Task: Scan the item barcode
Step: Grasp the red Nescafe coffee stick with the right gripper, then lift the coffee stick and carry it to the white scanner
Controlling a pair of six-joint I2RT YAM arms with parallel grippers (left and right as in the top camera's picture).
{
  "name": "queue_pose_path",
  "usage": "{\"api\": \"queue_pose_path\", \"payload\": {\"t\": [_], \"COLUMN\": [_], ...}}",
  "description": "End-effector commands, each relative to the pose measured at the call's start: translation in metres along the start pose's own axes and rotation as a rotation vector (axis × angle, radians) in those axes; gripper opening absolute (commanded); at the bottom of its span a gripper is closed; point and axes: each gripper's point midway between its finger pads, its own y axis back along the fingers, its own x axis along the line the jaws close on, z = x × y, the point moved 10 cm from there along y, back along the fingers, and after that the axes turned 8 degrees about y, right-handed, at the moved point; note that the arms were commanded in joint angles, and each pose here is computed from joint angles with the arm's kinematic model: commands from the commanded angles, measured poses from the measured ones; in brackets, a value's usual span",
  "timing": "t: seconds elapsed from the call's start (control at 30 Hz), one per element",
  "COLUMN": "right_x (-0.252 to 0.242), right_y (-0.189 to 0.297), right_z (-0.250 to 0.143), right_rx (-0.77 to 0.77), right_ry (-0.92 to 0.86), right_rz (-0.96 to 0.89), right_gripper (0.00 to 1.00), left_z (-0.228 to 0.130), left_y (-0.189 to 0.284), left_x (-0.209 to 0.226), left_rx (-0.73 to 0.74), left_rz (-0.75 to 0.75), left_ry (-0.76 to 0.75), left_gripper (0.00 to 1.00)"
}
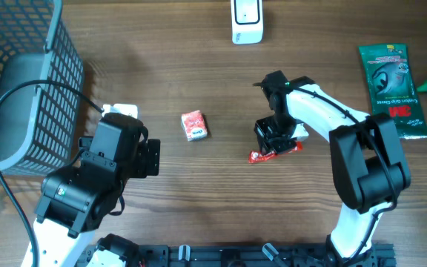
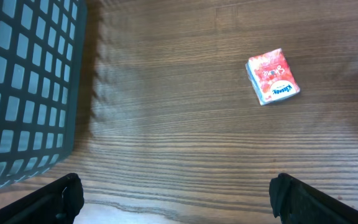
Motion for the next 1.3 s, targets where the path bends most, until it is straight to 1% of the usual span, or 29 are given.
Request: {"api": "queue_pose_path", "payload": {"t": [0.0, 0.1, 0.17, 0.27, 0.33, 0.4, 0.43, 0.5, 0.53, 0.57, 0.63, 0.67, 0.8, 0.83, 0.93, 1.0, 1.07, 1.2, 1.27], "right_x": [0.003, 0.003, -0.001, -0.007, -0.006, 0.002, 0.007, 0.013, 0.017, 0.020, 0.024, 0.025, 0.028, 0.028, 0.022, 0.018, 0.016, 0.016, 0.016], "right_y": [0.037, 0.079, 0.100, 0.115, 0.117, 0.120, 0.123, 0.127, 0.130, 0.133, 0.138, 0.140, 0.145, 0.150, 0.168, 0.178, 0.183, 0.183, 0.185], "right_z": [-0.008, -0.021, -0.029, -0.036, -0.037, -0.045, -0.051, -0.056, -0.060, -0.063, -0.072, -0.075, -0.082, -0.086, -0.098, -0.103, -0.106, -0.106, -0.106], "right_rx": [-0.057, -0.162, -0.230, -0.284, -0.295, -0.239, -0.195, -0.152, -0.137, -0.133, -0.125, -0.114, -0.064, -0.047, -0.032, -0.002, 0.007, -0.002, -0.047], "right_ry": [0.242, 0.495, 0.652, 0.803, 0.864, 0.962, 1.026, 1.075, 1.136, 1.210, 1.418, 1.481, 1.580, 1.647, 1.960, 2.089, 2.150, 2.158, 2.198], "right_rz": [0.136, 0.299, 0.362, 0.391, 0.408, 0.512, 0.593, 0.688, 0.755, 0.811, 0.958, 1.022, 1.191, 1.264, 1.524, 1.639, 1.685, 1.688, 1.705], "right_gripper": [0.04, 0.04, 0.04, 0.04, 0.04, 0.04, 0.04, 0.04, 0.04, 0.04, 0.04, 0.04, 0.04, 0.04, 0.04, 0.04, 0.04, 0.05, 0.04], "left_z": [0.001, 0.001, 0.001, 0.001, 0.001, 0.001, 0.001, 0.001, 0.001, 0.001, 0.001, 0.001, 0.001, 0.001, 0.001, 0.001, 0.001, 0.001, 0.001], "left_y": [0.000, 0.000, 0.000, 0.000, 0.000, 0.000, 0.000, 0.000, 0.000, 0.000, 0.000, 0.000, 0.000, 0.000, 0.000, 0.000, 0.000, 0.000, 0.000], "left_x": [0.000, 0.000, 0.000, 0.000, 0.000, 0.000, 0.000, 0.000, 0.000, 0.000, 0.000, 0.000, 0.000, 0.000, 0.000, 0.000, 0.000, 0.000, 0.000], "left_rx": [-0.008, -0.008, -0.008, -0.008, -0.008, -0.008, -0.008, -0.008, -0.008, -0.008, -0.008, -0.008, -0.008, -0.008, -0.008, -0.008, -0.008, -0.008, -0.008], "left_rz": [0.006, 0.006, 0.006, 0.006, 0.006, 0.006, 0.006, 0.006, 0.006, 0.006, 0.006, 0.006, 0.006, 0.006, 0.006, 0.006, 0.006, 0.006, 0.006], "left_ry": [-0.012, -0.012, -0.012, -0.012, -0.012, -0.012, -0.012, -0.012, -0.012, -0.012, -0.012, -0.012, -0.012, -0.012, -0.012, -0.012, -0.012, -0.012, -0.012], "left_gripper": [1.00, 1.00, 1.00, 1.00, 1.00, 1.00, 1.00, 1.00, 1.00, 1.00, 1.00, 1.00, 1.00, 1.00, 1.00, 1.00, 1.00, 1.00, 1.00]}}
